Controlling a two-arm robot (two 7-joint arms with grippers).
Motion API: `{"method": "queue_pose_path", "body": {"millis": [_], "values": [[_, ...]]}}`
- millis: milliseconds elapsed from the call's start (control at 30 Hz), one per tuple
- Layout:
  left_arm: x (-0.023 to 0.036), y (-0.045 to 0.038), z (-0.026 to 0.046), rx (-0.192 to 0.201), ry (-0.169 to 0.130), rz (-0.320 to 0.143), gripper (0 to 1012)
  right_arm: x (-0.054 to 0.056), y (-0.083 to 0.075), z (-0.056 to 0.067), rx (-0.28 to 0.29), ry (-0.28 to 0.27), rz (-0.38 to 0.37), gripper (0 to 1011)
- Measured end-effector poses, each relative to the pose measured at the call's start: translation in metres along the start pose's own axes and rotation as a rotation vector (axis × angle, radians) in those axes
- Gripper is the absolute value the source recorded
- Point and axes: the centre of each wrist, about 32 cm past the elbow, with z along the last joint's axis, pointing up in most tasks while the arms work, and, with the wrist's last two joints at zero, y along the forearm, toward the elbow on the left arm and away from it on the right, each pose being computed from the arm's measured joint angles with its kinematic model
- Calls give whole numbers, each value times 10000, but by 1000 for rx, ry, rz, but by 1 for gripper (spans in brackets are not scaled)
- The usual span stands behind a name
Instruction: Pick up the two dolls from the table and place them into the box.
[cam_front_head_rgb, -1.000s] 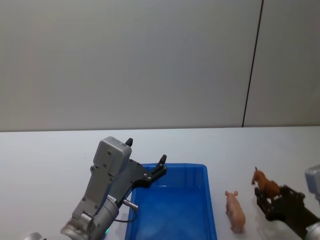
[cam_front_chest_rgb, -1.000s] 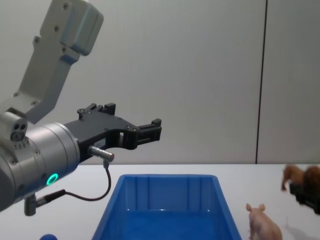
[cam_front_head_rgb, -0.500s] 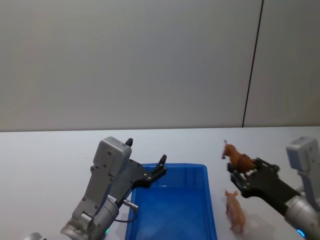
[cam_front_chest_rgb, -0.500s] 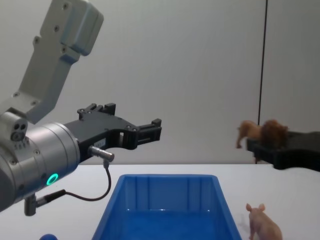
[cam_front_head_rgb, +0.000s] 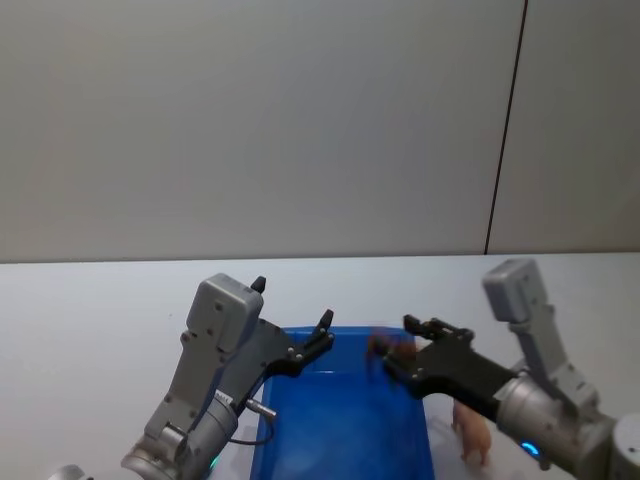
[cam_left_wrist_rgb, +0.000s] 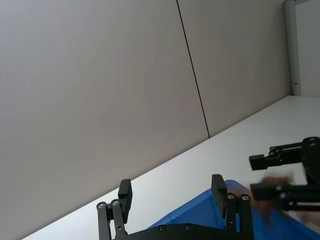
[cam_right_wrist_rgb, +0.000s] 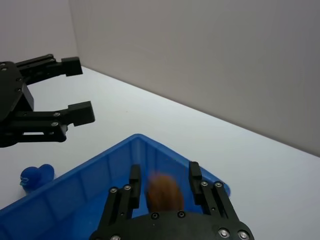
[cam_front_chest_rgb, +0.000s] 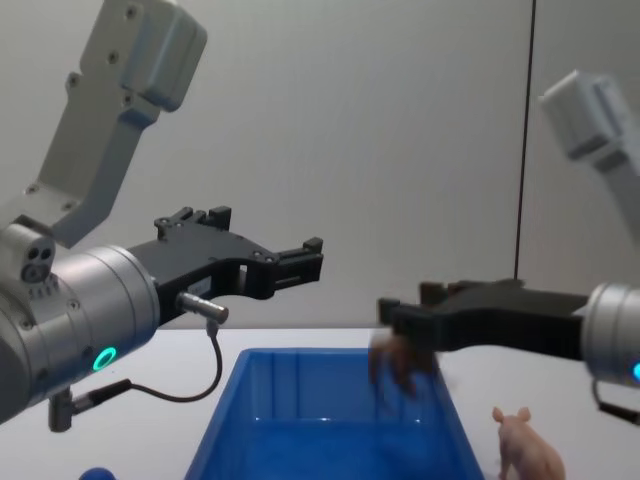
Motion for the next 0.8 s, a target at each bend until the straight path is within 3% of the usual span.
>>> {"method": "queue_pose_path", "body": {"millis": [300,533,800], "values": [[0,0,0,0,0,0,1002,-28,155,-33,-32,11,47,801],[0,0,0,0,0,0,1001,13,104,-53,-28,-2,24,985],[0,0,0,0,0,0,1001,98,-151,-82,0,-20,-55,1001]]}}
